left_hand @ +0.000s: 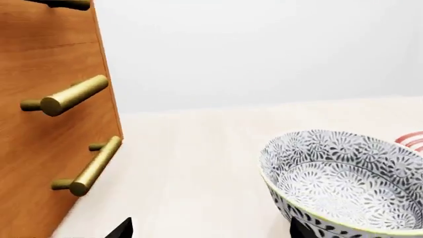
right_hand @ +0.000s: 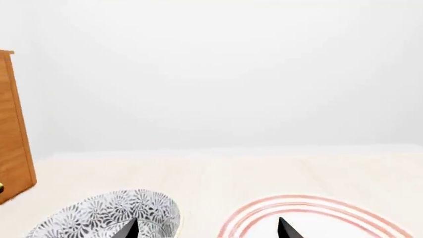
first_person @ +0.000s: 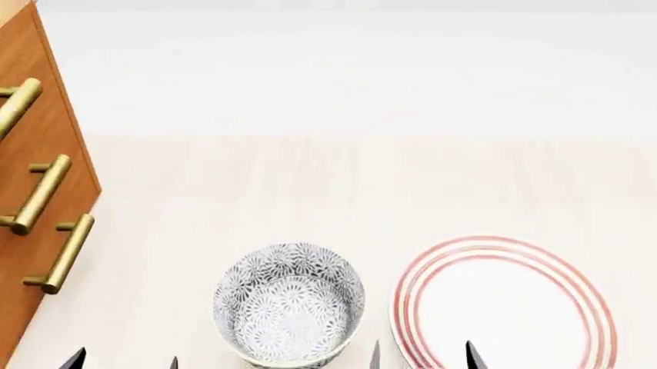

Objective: Open the top drawer of the cabinet.

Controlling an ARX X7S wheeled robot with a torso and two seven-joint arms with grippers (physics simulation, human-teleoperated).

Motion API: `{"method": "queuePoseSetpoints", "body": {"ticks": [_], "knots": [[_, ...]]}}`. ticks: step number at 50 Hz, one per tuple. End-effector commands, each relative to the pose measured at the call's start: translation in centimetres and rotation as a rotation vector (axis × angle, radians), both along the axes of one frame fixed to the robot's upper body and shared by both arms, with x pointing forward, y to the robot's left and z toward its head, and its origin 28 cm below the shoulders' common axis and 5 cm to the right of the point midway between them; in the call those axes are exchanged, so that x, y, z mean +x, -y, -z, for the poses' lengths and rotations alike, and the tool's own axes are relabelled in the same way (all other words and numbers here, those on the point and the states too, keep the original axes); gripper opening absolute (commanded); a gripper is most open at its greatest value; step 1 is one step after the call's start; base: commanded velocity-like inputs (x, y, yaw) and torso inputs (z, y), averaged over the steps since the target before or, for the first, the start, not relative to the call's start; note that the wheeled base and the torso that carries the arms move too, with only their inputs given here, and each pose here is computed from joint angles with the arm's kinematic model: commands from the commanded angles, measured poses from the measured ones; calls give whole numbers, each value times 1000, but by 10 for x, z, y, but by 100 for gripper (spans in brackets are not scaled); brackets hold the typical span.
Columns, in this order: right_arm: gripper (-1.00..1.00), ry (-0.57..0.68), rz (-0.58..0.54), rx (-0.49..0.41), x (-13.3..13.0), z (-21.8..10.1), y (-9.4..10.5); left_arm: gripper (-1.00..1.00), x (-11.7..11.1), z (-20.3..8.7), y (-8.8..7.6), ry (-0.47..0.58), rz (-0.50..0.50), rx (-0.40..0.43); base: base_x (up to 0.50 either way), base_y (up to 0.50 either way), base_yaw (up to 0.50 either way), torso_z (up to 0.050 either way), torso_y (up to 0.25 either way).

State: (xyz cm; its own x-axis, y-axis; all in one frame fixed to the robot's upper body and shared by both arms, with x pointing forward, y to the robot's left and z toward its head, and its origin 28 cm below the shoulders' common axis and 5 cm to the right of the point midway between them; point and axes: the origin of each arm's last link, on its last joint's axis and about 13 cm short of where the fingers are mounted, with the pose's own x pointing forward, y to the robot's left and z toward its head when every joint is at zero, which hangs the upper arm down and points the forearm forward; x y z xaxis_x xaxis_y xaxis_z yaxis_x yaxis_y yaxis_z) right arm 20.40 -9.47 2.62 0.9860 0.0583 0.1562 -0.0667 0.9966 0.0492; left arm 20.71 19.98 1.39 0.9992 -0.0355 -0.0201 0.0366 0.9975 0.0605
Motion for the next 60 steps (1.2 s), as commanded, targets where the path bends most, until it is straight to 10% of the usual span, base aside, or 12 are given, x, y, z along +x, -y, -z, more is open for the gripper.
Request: {"method": "queuePoseSetpoints", "body": {"ticks": [1,23,37,48,60], "knots": [[100,15,-7,3,1,0,-1,100,1,1,-2,-15,10,4,0,500,0,0,0],[100,1,-18,-7,0,2,-2,100,2,2,-2,-28,-9,5,0,213,0,0,0],[100,-19,-9,-16,1,3,-2,100,34,-34,-6,-97,-69,158,0,0,0,0,0],[100,-27,-5,-16,0,3,-2,100,73,-71,-1,-187,-72,311,0,0,0,0,0],[100,-27,0,-13,1,3,-1,100,80,-76,2,-177,-27,672,0,0,0,0,0]]}}
